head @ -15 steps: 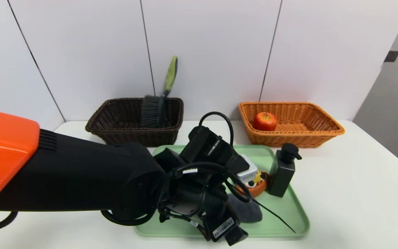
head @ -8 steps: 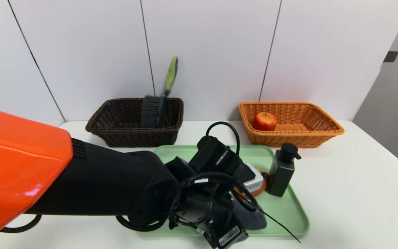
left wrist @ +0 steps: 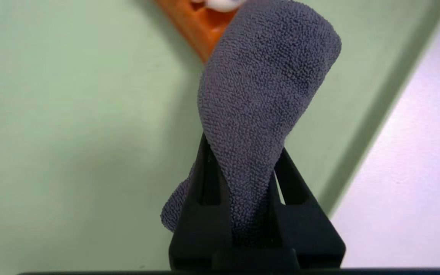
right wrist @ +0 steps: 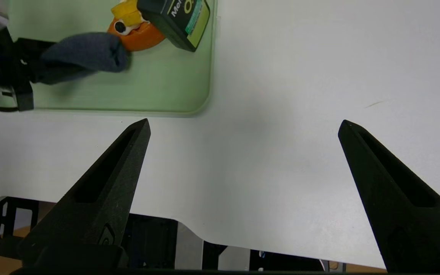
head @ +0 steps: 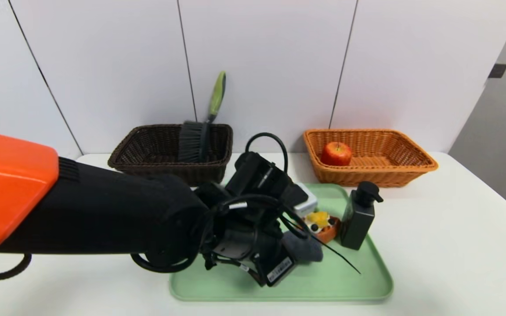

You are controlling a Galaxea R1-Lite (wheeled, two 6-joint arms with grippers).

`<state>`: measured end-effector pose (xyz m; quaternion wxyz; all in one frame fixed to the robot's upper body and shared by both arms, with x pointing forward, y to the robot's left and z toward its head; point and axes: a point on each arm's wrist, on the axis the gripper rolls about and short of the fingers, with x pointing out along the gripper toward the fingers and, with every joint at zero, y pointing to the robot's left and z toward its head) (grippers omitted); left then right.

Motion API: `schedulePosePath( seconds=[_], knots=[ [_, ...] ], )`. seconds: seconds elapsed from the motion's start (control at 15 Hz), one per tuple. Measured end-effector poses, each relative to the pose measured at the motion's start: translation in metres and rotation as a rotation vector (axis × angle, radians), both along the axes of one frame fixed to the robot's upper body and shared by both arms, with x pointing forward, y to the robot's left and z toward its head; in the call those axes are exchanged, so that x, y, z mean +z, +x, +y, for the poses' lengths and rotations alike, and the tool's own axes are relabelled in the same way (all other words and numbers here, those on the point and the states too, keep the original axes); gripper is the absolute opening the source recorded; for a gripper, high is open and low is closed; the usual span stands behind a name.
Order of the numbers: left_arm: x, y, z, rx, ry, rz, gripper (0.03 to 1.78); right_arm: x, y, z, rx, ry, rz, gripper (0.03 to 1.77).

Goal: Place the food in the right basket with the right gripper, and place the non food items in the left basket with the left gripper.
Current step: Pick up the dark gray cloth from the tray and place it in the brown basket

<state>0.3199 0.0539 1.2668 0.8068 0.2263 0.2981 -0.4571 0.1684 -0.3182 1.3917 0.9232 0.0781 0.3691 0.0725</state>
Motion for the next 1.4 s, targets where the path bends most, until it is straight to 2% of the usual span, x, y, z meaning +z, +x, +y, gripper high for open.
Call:
schedulePosePath(
  seconds=[0.53, 1.07, 1.4],
  knots=[
    [0.041, -0.003, 0.024, 0.03, -0.09, -0.07, 0.27, 0.0, 0.0, 0.0, 0.0, 0.0, -0.002, 1.7],
    [0.054, -0.007, 0.032, 0.039, -0.118, -0.095, 0.27, 0.002, 0.001, 0.0, 0.002, 0.003, -0.017, 1.7],
    [0.072, 0.007, 0.06, 0.133, -0.152, -0.135, 0.27, 0.004, 0.004, 0.001, 0.013, 0.021, -0.05, 1.7]
  ],
)
